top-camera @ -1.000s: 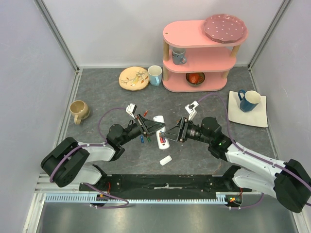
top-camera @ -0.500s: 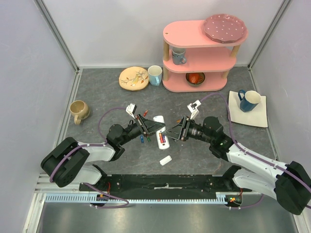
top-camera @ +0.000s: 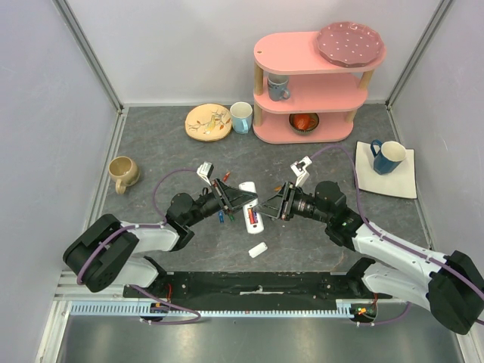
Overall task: Load the batteries into the remote control
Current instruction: Load the battery into the remote control, then pick up the battery cover at the center of the board.
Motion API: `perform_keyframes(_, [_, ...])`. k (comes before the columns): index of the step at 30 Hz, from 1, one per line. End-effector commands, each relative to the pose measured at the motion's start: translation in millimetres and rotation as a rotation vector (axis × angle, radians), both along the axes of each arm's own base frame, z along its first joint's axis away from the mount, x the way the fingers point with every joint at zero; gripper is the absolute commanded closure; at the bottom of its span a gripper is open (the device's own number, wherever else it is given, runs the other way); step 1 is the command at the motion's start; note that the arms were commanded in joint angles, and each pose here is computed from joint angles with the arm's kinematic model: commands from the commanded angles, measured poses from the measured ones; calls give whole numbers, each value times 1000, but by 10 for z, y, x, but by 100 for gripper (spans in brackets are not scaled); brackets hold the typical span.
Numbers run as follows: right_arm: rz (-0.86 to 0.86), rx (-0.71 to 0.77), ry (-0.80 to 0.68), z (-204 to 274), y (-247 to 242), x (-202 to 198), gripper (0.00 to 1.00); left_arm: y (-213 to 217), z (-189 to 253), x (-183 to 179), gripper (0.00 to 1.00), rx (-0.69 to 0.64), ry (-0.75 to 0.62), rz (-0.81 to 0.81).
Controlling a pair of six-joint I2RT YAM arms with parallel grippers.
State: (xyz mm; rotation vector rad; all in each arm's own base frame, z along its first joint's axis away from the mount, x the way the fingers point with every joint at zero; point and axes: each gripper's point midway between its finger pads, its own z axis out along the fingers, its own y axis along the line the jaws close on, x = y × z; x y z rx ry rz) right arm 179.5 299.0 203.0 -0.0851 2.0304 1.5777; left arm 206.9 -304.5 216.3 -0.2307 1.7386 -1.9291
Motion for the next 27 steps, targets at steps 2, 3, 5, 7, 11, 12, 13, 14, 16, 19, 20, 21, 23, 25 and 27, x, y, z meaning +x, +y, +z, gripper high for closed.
perform_keyframes(2, [-12, -34, 3, 11, -30, 33, 43, 107, 698, -133, 98, -178, -230, 1])
perform_keyframes(3, [-13, -17, -15, 138, -32, 43, 34, 114, 661, -141, 98, -171, -225, 2])
perform_keyframes(5, [-19, -7, -38, 272, -55, 68, 28, 115, 596, -127, 98, -155, -220, 11])
perform_keyframes(7, [-29, 0, -73, 470, -108, 101, 25, 124, 526, -122, 98, -140, -215, 20])
perform_keyframes(11, [-73, -91, -174, 638, -294, 150, 23, 167, 435, -108, 98, -117, -211, 34])
perform_keyframes(12, [-119, -170, -181, 537, -414, 179, 23, 185, 430, -110, 98, -117, -211, 37])
perform_keyframes(13, [-135, -208, -188, 476, -470, 187, 23, 209, 428, -115, 98, -118, -214, 39])
perform_keyframes(14, [-146, -247, -187, 387, -524, 188, 23, 256, 376, -101, 98, -108, -207, 49])
perform_keyframes(16, [-173, -389, -155, -19, -701, 179, 25, 323, 380, -137, 98, -107, -213, 49])
perform_keyframes(19, [-142, -523, -66, -636, -844, 51, 30, 447, 285, -200, 98, -80, -201, 63])
perform_keyframes(20, [-129, -556, -33, -854, -888, -18, 32, 495, 198, -218, 98, -60, -186, 73])
perform_keyframes(21, [-118, -561, -36, -911, -867, -54, 33, 543, 270, -279, 98, -67, -224, 80])
perform_keyframes(23, [-134, -582, -46, -987, -878, -56, 34, 573, 76, -293, 98, -4, -179, 90])
perform_keyframes(25, [-119, -606, -67, -1026, -837, -79, 36, 640, 133, -347, 98, 8, -225, 115])
perform_keyframes(27, [-87, -643, -87, -1073, -744, -106, 42, 673, -12, -356, 98, 66, -198, 131])
